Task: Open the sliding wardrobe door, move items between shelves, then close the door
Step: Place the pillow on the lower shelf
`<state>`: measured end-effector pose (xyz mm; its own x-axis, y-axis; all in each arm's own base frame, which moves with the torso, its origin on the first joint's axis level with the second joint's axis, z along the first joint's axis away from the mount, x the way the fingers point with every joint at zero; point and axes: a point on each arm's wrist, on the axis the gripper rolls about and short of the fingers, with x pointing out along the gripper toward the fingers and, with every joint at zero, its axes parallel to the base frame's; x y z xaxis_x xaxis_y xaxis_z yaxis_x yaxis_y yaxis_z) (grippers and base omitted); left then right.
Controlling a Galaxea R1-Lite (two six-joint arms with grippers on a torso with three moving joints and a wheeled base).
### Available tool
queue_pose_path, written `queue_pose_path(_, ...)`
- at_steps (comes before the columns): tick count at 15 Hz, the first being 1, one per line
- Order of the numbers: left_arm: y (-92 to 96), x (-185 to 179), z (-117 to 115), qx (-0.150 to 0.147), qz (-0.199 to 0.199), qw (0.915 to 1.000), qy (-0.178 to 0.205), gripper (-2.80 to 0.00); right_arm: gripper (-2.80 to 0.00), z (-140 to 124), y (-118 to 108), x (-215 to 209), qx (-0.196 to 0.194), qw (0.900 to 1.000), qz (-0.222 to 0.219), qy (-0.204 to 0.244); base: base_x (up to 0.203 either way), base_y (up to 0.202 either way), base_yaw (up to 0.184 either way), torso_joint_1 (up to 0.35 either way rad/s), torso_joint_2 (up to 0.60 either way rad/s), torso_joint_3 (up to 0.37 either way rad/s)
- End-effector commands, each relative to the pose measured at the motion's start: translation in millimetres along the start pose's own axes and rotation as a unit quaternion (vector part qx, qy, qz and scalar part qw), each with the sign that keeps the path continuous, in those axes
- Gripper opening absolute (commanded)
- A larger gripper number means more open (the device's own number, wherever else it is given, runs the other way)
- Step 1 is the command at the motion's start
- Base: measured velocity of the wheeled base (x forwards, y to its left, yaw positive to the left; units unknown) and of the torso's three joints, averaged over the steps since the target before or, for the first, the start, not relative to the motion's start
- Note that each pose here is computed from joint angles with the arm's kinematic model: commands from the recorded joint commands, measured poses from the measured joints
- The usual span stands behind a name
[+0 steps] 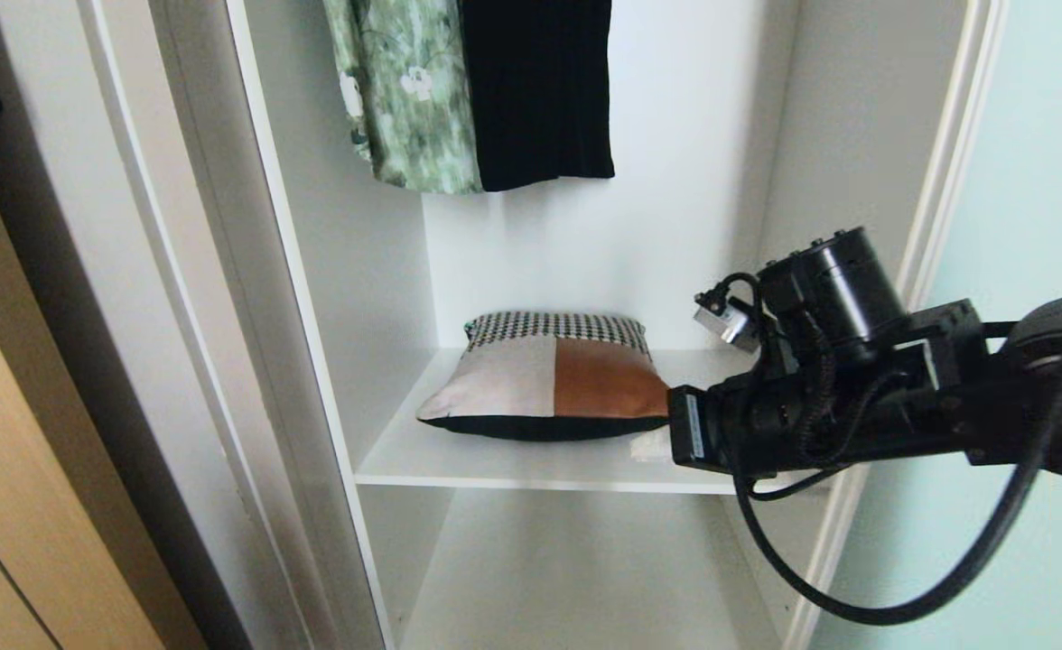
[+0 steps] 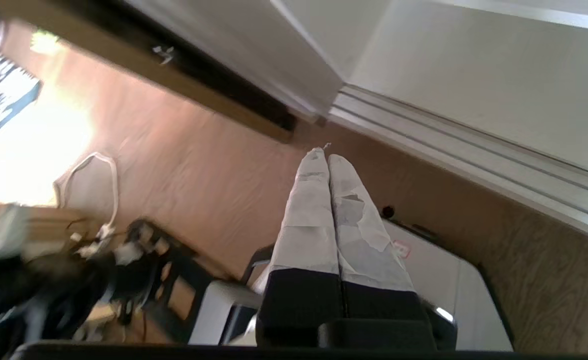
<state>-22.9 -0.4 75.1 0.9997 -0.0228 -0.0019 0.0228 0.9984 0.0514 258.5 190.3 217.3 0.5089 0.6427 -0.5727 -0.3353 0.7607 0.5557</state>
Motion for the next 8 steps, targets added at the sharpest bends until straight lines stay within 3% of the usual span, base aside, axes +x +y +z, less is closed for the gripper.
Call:
queue_pose_path(1,0.0,0,0,0.000,0.001,1.0000,0.001,-2.80,-2.80,0,-19,31,0.020,0.999,-0.028,0.023,0.000,0.000,0.000,0.000,0.00,0.000)
queue_pose_path(4,0.1,0,0,0.004,0.002,1.0000,0.007,-2.80,-2.80,13,-44,51,0.061,0.997,-0.051,0.015,0.000,0.000,0.000,0.000,0.00,0.000)
queue_pose_path(8,0.3,0,0,0.008,0.009,0.9999,0.004,-2.80,-2.80,24,-76,63,0.087,0.994,-0.073,-0.003,0.000,0.000,0.000,0.000,0.00,0.000)
